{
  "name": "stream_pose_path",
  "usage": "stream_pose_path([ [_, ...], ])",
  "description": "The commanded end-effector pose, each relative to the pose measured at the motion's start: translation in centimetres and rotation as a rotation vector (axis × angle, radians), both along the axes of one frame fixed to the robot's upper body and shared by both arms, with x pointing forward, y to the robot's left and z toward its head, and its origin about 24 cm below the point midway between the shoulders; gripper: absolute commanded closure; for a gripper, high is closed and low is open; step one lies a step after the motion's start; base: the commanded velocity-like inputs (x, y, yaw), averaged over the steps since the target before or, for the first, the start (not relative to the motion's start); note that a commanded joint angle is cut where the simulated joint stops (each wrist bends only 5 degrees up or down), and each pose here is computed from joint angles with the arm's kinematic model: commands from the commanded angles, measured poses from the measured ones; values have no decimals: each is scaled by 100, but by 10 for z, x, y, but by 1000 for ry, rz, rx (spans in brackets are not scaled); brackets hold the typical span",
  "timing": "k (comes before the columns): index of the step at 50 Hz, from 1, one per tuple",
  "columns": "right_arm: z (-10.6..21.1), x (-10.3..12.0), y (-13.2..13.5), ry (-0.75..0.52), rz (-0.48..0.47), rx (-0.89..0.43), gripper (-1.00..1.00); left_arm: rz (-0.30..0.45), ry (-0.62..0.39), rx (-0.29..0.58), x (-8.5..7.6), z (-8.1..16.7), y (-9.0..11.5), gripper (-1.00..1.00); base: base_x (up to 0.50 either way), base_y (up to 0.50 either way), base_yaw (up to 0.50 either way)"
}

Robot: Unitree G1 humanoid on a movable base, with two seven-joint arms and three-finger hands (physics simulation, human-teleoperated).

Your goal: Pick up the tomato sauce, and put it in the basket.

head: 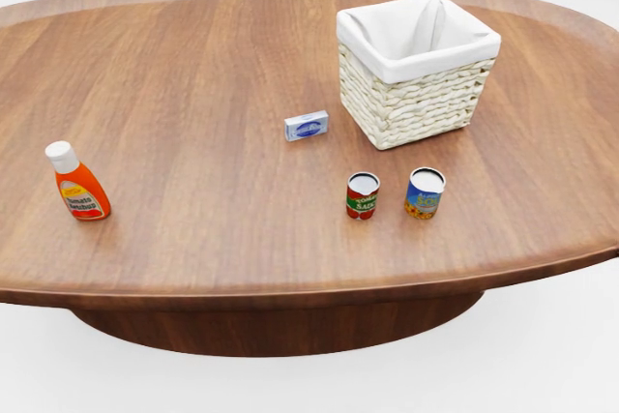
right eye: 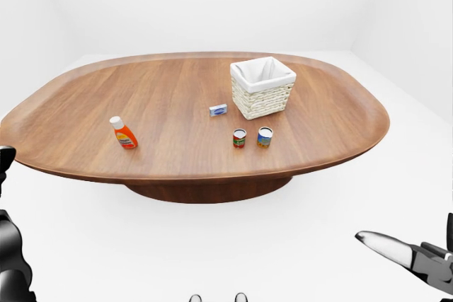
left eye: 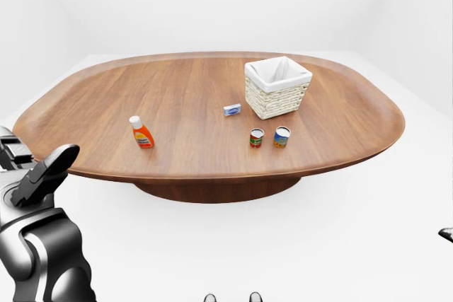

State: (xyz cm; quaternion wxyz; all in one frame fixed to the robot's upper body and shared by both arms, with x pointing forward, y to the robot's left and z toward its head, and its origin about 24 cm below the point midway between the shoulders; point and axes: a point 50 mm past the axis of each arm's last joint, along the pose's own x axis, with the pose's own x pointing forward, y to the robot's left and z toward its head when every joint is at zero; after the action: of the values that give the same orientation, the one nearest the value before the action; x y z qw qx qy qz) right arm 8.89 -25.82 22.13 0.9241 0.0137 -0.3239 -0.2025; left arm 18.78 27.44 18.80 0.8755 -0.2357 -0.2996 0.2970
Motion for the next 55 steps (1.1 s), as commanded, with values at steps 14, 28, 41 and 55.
stream_pose_path([
  [14, 1, 0, 2, 12, 20, 4, -100, -8, -6, -12, -1, 0, 0, -100, 0, -28, 0],
  [28, -1, 1, 4, -4, 30, 4, -100, -20, -1, -8, 0, -1, -1, -100, 0, -28, 0],
  [41, -2, 0, 5, -9, 36, 3, -100, -21, 7, -5, 2, -3, 0, -100, 0, -28, 0],
  [55, 0, 1, 4, -12, 41, 1, -100, -19, 7, -6, 2, -3, 0, -100, 0, -27, 0],
])
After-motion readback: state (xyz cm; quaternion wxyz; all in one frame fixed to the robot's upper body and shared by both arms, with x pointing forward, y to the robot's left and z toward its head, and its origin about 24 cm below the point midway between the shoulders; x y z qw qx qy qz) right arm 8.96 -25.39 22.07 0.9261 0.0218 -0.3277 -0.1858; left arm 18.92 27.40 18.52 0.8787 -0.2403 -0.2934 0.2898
